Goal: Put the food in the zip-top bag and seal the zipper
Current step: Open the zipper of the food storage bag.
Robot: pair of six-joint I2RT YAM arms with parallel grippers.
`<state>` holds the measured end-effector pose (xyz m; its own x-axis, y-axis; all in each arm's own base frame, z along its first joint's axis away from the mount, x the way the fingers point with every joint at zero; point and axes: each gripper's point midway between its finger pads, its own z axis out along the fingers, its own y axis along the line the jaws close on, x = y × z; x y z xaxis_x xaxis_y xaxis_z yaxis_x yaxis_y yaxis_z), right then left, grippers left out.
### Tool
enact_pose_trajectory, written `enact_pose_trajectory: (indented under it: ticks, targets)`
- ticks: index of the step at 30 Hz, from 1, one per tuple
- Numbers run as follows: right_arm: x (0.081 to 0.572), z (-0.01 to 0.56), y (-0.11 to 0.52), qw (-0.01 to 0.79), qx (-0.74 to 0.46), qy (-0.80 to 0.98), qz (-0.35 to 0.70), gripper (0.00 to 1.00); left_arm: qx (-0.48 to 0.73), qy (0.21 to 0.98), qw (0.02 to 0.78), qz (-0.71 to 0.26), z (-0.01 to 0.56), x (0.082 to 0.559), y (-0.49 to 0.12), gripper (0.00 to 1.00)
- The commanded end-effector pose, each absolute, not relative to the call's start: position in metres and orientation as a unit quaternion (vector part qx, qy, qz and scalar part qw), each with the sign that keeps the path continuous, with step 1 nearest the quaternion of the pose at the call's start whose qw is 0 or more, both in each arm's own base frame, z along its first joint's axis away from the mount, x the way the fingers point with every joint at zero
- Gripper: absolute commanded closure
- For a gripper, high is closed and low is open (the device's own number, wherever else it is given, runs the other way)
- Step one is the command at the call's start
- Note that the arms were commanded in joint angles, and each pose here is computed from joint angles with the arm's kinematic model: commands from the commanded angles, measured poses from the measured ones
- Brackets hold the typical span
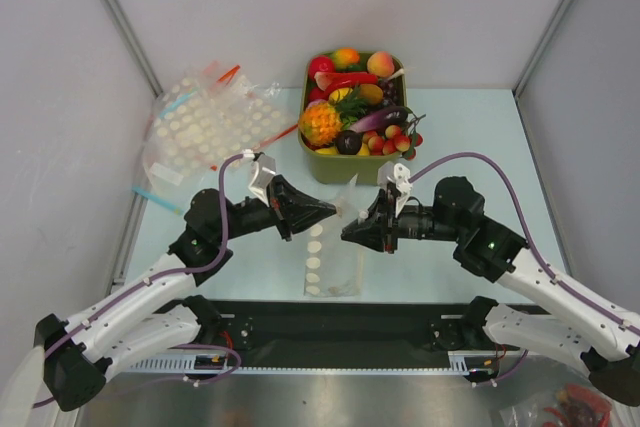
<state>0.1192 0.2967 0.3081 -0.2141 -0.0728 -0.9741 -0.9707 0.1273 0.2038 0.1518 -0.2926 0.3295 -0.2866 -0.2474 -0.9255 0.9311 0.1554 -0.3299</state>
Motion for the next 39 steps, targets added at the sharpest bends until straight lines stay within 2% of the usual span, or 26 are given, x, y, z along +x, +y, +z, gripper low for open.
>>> enact_pose_trajectory:
  ticks: [1, 2, 5, 8, 14, 19, 23, 28, 33, 34, 35, 37, 39]
  targets:
    - [0.131, 0.326, 0.293, 0.501, -0.412, 0.587, 0.484, 0.75, 0.314, 0.524, 0.539, -0.58, 0.359, 0.146, -0.291, 0.97]
    - [0.133, 0.325, 0.291, 0.506, -0.405, 0.591, 0.48, 0.63, 0.308, 0.527, 0.544, -0.576, 0.36, 0.149, -0.289, 0.99]
    - [0.134, 0.328, 0.287, 0.521, -0.396, 0.587, 0.477, 0.53, 0.303, 0.532, 0.546, -0.572, 0.358, 0.151, -0.288, 1.0]
    - [0.133, 0.334, 0.281, 0.537, -0.388, 0.578, 0.476, 0.48, 0.301, 0.533, 0.547, -0.571, 0.358, 0.152, -0.288, 1.0]
    - [0.134, 0.354, 0.263, 0.59, -0.351, 0.553, 0.472, 0.46, 0.3, 0.535, 0.547, -0.57, 0.358, 0.152, -0.288, 1.0]
    - [0.131, 0.362, 0.251, 0.618, -0.33, 0.532, 0.475, 0.5, 0.299, 0.538, 0.542, -0.572, 0.354, 0.154, -0.29, 1.0]
    - [0.13, 0.366, 0.249, 0.622, -0.327, 0.529, 0.476, 0.72, 0.302, 0.539, 0.536, -0.576, 0.353, 0.153, -0.292, 1.0]
    - [0.129, 0.363, 0.253, 0.613, -0.335, 0.53, 0.481, 0.74, 0.302, 0.538, 0.536, -0.576, 0.353, 0.153, -0.292, 1.0]
    - [0.129, 0.362, 0.254, 0.611, -0.337, 0.53, 0.482, 0.69, 0.302, 0.538, 0.533, -0.579, 0.352, 0.152, -0.293, 1.0]
    - [0.129, 0.363, 0.254, 0.613, -0.337, 0.528, 0.482, 0.71, 0.303, 0.538, 0.533, -0.579, 0.352, 0.152, -0.294, 1.0]
    - [0.129, 0.363, 0.254, 0.613, -0.337, 0.528, 0.482, 0.78, 0.303, 0.538, 0.533, -0.579, 0.352, 0.152, -0.294, 1.0]
    - [0.129, 0.362, 0.254, 0.612, -0.337, 0.53, 0.481, 0.84, 0.303, 0.539, 0.532, -0.579, 0.351, 0.152, -0.294, 1.0]
    - [0.128, 0.362, 0.254, 0.611, -0.338, 0.529, 0.483, 0.83, 0.304, 0.538, 0.531, -0.579, 0.351, 0.152, -0.294, 1.0]
